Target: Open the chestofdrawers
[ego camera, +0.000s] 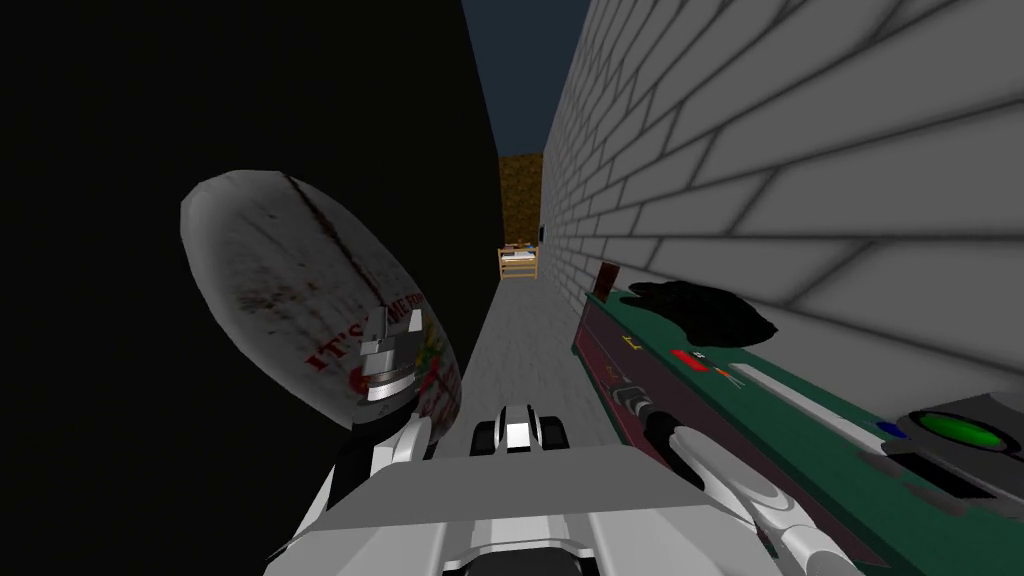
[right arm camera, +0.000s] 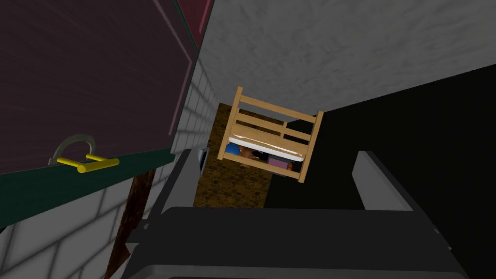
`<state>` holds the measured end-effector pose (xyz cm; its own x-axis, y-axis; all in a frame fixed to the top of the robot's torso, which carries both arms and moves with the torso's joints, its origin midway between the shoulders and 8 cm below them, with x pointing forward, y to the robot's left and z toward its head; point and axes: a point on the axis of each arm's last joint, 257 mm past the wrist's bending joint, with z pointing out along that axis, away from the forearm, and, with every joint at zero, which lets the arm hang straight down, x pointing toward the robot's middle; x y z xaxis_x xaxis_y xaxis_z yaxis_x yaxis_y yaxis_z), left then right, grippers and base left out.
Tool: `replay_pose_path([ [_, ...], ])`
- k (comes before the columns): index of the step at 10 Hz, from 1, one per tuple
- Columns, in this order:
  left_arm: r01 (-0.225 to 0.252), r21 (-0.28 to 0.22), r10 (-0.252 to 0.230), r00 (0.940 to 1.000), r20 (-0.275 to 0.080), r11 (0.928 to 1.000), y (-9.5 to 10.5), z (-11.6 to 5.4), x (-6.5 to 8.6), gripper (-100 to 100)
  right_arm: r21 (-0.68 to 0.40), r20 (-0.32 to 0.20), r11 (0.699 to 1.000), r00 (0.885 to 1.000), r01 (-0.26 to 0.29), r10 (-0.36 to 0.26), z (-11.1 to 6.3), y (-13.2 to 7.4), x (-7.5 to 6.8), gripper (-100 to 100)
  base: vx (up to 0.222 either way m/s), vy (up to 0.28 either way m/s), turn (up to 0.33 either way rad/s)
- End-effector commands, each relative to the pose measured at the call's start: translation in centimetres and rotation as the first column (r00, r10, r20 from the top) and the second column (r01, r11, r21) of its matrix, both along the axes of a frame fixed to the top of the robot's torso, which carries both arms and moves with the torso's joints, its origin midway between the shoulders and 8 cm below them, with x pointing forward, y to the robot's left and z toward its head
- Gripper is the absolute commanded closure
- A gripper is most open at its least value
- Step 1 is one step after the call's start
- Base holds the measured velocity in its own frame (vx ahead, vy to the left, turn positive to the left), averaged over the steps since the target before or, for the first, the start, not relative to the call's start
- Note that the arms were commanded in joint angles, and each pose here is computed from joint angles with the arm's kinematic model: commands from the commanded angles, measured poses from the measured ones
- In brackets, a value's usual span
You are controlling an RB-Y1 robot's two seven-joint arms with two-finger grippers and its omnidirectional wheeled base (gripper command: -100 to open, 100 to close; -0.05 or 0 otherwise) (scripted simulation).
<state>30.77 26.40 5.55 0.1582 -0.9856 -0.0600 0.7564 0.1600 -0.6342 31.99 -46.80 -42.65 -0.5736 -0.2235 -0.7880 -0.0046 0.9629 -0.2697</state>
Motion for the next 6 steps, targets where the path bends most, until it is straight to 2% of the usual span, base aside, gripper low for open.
replay_pose_path([
  [1,0.000,0.000,0.000,1.0000,0.000,1.0000,0.0,0.0,0.0,0,-0.124,-0.051,0.992,0.999,-0.010,0.004,-0.6,-3.1,-1.5,-100,-0.005,0.009,0.123],
  [2,0.000,0.000,0.000,1.0000,0.000,1.0000,0.0,0.0,0.0,0,-0.217,-0.094,0.976,0.996,-0.021,0.001,-1.0,-5.7,-2.7,-100,-0.006,0.014,0.208],
  [3,0.000,0.000,0.000,1.0000,0.000,1.0000,0.0,0.0,0.0,0,-0.224,-0.095,0.974,0.995,-0.027,0.006,-1.0,-5.7,-2.7,-100,-0.004,0.007,0.129],
  [4,0.000,0.000,0.000,1.0000,0.000,1.0000,0.0,0.0,0.0,0,-0.310,-0.135,0.950,0.991,-0.041,-0.001,-1.1,-8.3,-3.9,-100,-0.006,0.010,0.239],
  [5,0.000,0.000,0.000,1.0000,0.000,1.0000,0.0,0.0,0.0,0,-0.317,-0.137,0.947,0.991,-0.047,0.004,-1.1,-8.3,-3.9,-100,-0.005,0.005,0.102],
  [6,0.000,0.000,0.000,1.0000,0.000,1.0000,0.0,0.0,0.0,0,-0.398,-0.176,0.915,0.984,-0.067,-0.005,-1.1,-10.7,-5.0,-100,-0.007,0.008,0.164],
])
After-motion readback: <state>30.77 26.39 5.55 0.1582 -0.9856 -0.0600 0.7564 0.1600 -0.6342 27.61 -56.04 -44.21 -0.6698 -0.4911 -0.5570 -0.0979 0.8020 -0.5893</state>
